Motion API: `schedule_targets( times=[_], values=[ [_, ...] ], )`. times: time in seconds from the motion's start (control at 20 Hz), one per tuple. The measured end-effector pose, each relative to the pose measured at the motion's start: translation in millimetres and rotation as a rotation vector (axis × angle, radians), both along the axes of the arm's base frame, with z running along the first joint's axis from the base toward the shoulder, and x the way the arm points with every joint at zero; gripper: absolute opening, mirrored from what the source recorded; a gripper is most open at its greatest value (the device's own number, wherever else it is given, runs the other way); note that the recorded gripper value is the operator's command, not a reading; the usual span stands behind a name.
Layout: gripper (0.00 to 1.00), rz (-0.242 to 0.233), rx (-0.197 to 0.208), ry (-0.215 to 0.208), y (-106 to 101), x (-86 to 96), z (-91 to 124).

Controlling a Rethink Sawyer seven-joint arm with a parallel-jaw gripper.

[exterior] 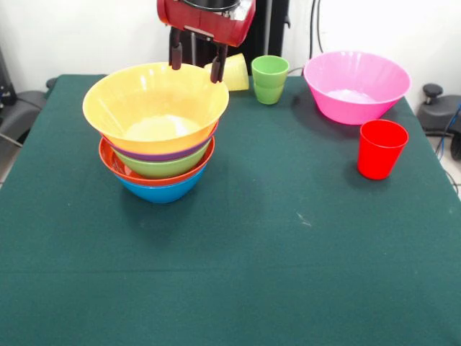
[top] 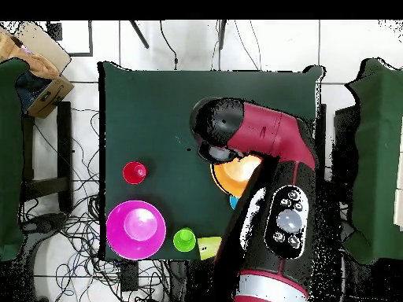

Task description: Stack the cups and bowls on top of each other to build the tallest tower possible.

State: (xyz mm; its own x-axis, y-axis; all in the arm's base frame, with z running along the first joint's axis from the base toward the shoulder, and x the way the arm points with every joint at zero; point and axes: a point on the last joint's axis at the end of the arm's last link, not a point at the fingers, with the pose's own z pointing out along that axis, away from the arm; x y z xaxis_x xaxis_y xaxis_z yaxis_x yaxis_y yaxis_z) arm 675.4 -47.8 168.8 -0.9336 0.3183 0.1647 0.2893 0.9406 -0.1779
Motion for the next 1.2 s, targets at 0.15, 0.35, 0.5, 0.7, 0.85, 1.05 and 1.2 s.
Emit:
schedule_targets(
  times=[0.15, 0.35, 0.5, 0.7, 0.85, 1.05, 1.2],
  values=[
    [1.0, -0.021, 0.028, -0.016, -10.2, 0.6, 7.6],
    [1.0, -0.06, 0.056, -0.041, -33.7, 0.9, 20.5],
    [1.0, -0.075, 0.062, -0.054, -43.8, 2.2, 26.4],
    [1.0, -0.075, 0.073, -0.069, -44.5, 5.8, 32.3],
    [1.0, -0.061, 0.089, -0.074, -33.6, 8.2, 33.9],
    [1.0, -0.045, 0.108, -0.071, -19.6, 7.0, 33.6],
    [1.0, -0.032, 0.118, -0.063, -9.1, 5.1, 31.1]
  ],
)
